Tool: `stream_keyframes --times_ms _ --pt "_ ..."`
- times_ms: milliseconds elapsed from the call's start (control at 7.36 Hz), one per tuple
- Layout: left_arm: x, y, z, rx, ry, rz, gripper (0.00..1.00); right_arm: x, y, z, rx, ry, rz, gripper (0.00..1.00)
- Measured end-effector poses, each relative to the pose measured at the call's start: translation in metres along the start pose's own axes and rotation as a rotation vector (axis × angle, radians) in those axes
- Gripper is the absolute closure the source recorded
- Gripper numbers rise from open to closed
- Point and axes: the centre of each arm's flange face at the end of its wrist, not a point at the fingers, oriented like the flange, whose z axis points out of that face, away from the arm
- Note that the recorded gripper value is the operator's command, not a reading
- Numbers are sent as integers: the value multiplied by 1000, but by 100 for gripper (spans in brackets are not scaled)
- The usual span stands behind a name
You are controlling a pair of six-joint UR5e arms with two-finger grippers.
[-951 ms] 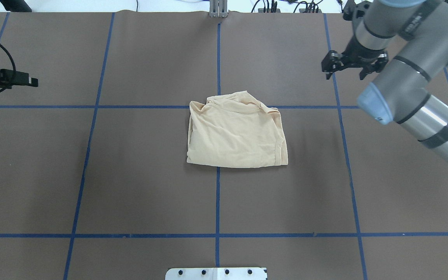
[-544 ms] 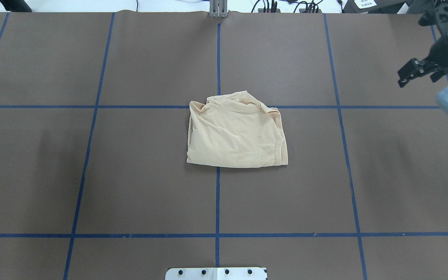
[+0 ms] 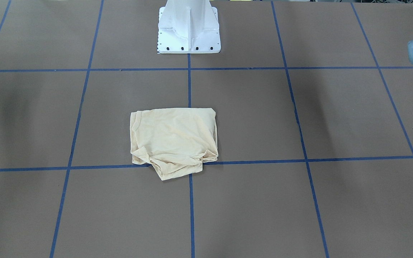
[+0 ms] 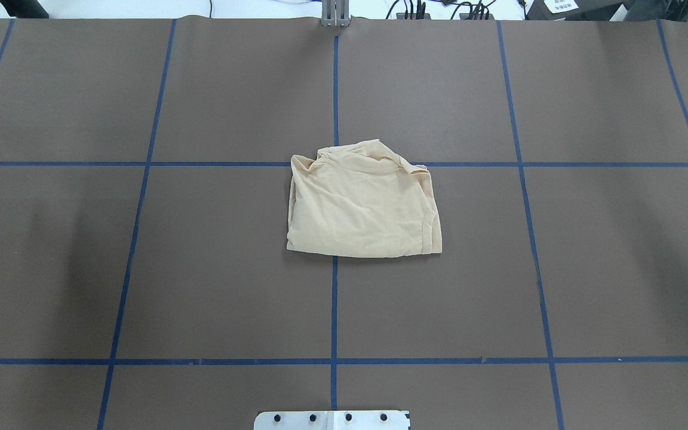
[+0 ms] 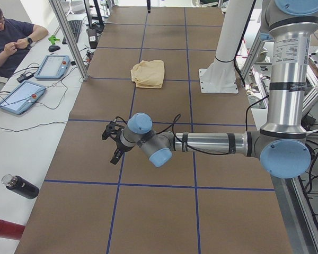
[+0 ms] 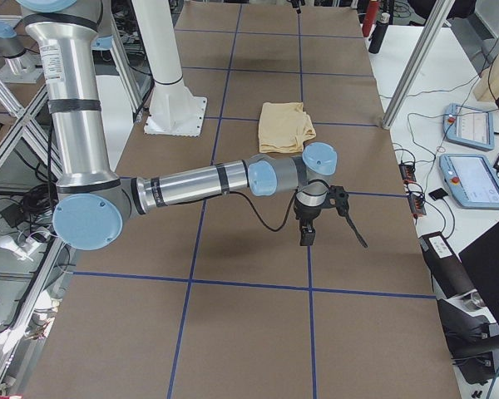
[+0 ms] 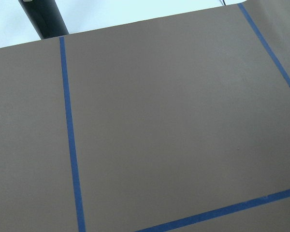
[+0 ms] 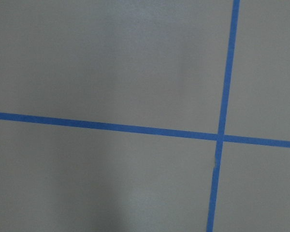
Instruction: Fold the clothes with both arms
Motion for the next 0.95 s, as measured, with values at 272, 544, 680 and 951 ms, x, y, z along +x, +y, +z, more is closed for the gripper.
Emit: stream_keyframes --times_ms 272,544,680,951 --pt "-13 24 -2 -21 -18 23 0 13 6 -3 8 7 19 0" --pt "-21 40 -2 -40 -29 19 0 14 6 -5 13 6 20 0" --pt "-25 51 -1 -56 -33 9 0 14 8 -7 15 5 16 0" --pt "-34 72 -3 -93 -43 -20 0 23 13 -7 15 5 29 0"
